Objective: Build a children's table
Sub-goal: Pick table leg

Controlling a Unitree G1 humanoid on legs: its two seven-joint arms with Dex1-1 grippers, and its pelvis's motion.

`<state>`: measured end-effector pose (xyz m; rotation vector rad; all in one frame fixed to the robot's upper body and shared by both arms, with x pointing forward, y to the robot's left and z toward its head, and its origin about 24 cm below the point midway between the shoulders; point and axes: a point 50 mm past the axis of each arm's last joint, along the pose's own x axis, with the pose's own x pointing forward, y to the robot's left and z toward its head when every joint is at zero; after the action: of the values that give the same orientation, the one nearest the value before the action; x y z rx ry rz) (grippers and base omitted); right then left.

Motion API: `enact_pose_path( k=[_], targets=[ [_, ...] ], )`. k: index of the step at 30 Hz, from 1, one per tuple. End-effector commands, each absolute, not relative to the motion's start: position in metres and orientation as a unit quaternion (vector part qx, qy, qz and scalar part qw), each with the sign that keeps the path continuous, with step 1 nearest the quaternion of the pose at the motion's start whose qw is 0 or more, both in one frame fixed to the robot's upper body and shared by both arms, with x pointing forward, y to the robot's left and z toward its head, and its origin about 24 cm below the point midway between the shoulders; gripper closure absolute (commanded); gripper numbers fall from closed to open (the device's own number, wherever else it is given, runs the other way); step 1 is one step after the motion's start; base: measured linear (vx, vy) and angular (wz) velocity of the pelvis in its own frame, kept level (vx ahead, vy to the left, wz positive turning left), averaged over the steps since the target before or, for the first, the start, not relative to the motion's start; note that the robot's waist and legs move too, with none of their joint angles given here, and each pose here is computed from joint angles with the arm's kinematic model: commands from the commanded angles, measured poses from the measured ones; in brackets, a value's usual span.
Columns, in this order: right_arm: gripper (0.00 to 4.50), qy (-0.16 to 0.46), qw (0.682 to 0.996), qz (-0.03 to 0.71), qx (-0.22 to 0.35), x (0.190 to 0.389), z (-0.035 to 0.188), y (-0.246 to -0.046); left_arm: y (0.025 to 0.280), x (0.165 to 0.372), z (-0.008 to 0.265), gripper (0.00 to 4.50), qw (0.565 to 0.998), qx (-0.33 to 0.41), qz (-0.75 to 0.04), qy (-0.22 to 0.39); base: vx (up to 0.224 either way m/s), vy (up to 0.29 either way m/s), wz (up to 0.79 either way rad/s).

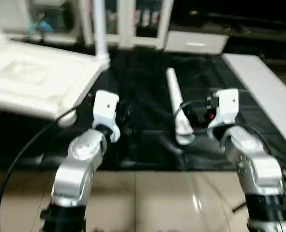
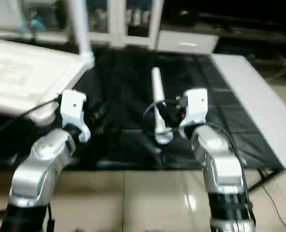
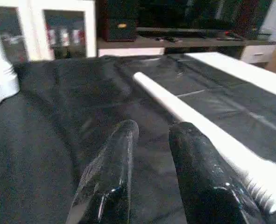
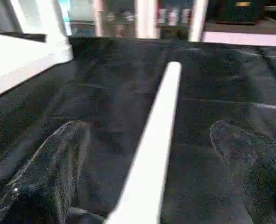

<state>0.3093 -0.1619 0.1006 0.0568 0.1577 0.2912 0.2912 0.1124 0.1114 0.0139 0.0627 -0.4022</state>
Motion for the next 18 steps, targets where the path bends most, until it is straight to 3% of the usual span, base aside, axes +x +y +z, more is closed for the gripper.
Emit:
enact_pose_path(
  k=[1,18],
  targets=[
    [0.00,0.076,0.987,0.138,0.027,0.3096,0.1053,-0.1639,0.1098,0.2930,0.1130,3.01,0.979,0.008,-0.200,0.029,0.000,0.000,0.00],
    [0.00,0.103,0.979,0.177,0.016,0.3061,0.1022,-0.1580,0.1146,0.2945,0.1144,3.01,0.981,0.009,-0.190,0.025,0.129,0.004,0.01]
  ],
)
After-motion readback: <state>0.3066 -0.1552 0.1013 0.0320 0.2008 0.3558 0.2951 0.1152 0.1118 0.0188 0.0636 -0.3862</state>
